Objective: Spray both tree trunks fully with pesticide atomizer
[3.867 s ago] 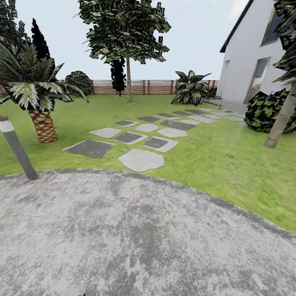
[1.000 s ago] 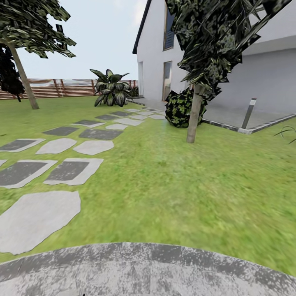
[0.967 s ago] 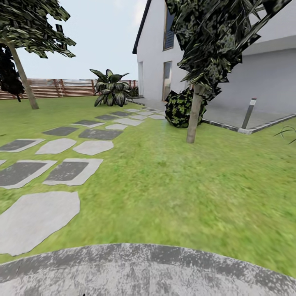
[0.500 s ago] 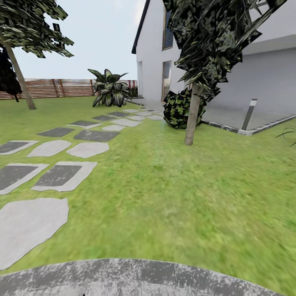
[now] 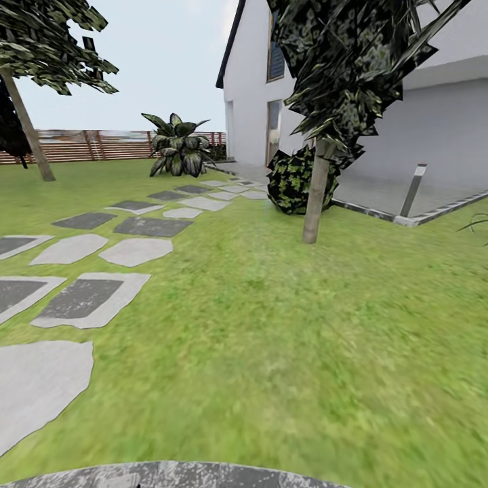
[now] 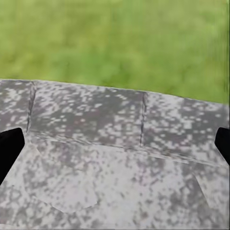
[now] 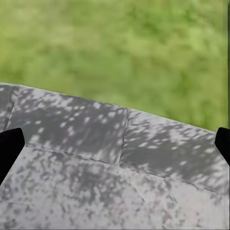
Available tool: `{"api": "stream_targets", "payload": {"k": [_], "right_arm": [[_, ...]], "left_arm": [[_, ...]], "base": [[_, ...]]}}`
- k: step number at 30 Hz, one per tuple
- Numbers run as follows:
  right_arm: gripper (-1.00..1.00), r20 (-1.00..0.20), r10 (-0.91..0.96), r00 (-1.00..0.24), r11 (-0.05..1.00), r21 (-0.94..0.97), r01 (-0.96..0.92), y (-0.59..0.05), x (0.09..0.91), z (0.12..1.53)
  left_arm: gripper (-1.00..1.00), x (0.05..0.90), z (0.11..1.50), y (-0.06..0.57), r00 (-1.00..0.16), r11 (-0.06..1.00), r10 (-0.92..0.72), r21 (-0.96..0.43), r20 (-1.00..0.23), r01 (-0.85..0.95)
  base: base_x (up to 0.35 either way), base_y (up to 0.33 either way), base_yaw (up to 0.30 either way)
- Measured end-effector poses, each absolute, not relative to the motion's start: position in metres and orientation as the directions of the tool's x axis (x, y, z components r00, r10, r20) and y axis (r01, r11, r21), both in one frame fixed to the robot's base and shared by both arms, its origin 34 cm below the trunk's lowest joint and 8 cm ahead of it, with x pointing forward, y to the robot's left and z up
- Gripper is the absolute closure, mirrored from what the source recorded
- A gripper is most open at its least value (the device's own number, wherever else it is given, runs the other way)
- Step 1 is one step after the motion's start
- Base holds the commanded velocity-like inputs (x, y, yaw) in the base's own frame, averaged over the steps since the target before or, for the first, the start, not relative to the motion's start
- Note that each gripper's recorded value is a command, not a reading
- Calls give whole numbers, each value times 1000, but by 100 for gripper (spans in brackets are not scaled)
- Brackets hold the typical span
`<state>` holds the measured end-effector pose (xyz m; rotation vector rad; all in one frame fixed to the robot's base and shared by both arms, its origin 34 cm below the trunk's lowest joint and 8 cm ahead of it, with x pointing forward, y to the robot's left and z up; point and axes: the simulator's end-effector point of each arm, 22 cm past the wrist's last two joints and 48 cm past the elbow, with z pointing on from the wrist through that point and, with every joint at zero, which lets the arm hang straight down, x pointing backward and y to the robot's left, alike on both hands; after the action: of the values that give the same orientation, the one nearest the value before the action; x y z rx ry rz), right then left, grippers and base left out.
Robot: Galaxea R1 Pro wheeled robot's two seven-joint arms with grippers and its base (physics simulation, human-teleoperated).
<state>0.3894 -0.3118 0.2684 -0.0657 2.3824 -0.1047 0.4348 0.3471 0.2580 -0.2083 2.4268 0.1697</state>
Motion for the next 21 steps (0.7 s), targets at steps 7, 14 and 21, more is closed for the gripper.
{"api": "stream_targets", "payload": {"k": [7,14,21], "right_arm": [[-100,-683,-78,-726,995,-95,-17,-312,390,269],[-100,-684,-78,-725,995,-95,-17,-312,390,269],[-100,-685,-78,-725,995,-95,-17,-312,390,269]], "left_arm": [[-100,435,258,347,-752,979,-104,67,-651,-193],[-100,435,258,347,-753,979,-103,67,-650,-193],[-100,435,258,347,-752,979,-106,66,-651,-195]], "base": [[267,-222,0],[166,-270,0],[22,-296,41]]}}
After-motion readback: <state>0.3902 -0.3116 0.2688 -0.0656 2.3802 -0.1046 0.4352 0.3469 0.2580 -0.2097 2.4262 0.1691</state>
